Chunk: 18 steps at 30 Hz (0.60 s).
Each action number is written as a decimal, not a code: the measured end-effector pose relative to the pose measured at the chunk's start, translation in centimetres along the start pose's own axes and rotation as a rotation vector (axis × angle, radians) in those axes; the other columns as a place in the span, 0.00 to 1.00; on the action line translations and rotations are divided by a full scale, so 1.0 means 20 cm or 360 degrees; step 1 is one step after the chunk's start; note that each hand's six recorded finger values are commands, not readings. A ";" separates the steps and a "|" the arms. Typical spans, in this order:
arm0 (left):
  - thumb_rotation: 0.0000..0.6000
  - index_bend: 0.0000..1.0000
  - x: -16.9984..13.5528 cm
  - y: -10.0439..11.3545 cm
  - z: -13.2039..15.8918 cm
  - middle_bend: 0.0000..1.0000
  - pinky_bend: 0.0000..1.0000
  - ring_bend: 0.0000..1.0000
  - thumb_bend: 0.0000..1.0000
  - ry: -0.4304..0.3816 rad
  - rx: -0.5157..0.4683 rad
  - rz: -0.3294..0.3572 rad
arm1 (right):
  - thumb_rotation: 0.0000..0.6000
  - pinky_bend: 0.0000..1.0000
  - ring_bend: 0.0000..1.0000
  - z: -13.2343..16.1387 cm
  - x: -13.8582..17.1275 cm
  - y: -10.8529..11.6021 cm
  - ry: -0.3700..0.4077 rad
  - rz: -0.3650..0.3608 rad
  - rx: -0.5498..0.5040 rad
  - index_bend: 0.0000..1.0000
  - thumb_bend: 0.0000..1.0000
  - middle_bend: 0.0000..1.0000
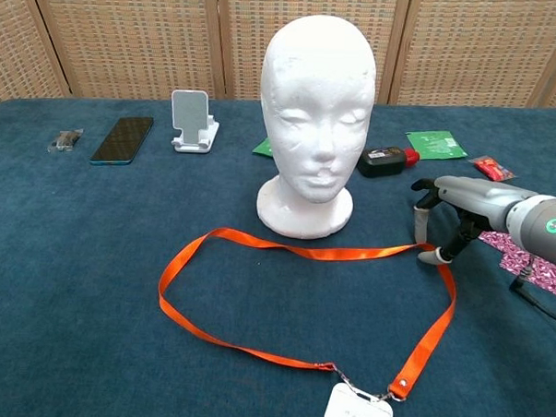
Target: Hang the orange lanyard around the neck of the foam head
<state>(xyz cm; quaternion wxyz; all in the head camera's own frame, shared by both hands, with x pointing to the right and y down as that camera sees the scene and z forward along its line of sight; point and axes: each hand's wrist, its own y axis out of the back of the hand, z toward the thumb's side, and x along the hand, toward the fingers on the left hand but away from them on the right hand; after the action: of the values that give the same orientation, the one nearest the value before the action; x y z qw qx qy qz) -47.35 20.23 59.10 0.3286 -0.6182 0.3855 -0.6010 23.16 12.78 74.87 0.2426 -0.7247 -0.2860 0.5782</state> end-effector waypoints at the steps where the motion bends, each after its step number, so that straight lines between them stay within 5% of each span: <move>1: 1.00 0.00 0.00 0.00 0.00 0.00 0.00 0.00 0.00 0.0000 0.0000 0.0000 | 1.00 0.00 0.00 0.00 0.00 0.00 0.0002 -0.0002 0.0000 0.58 0.53 0.00; 18: 1.00 0.00 0.00 0.00 0.00 0.00 0.00 0.00 0.00 -0.0005 -0.0002 -0.0004 | 1.00 0.00 0.00 0.04 -0.01 -0.02 0.0027 0.0000 0.0025 0.65 0.68 0.00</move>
<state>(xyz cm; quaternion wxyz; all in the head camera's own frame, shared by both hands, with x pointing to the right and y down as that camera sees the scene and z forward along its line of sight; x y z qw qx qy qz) -47.27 20.20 59.14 0.3280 -0.6199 0.3846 -0.6002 22.30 12.96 75.14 0.2506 -0.7276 -0.2794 0.5743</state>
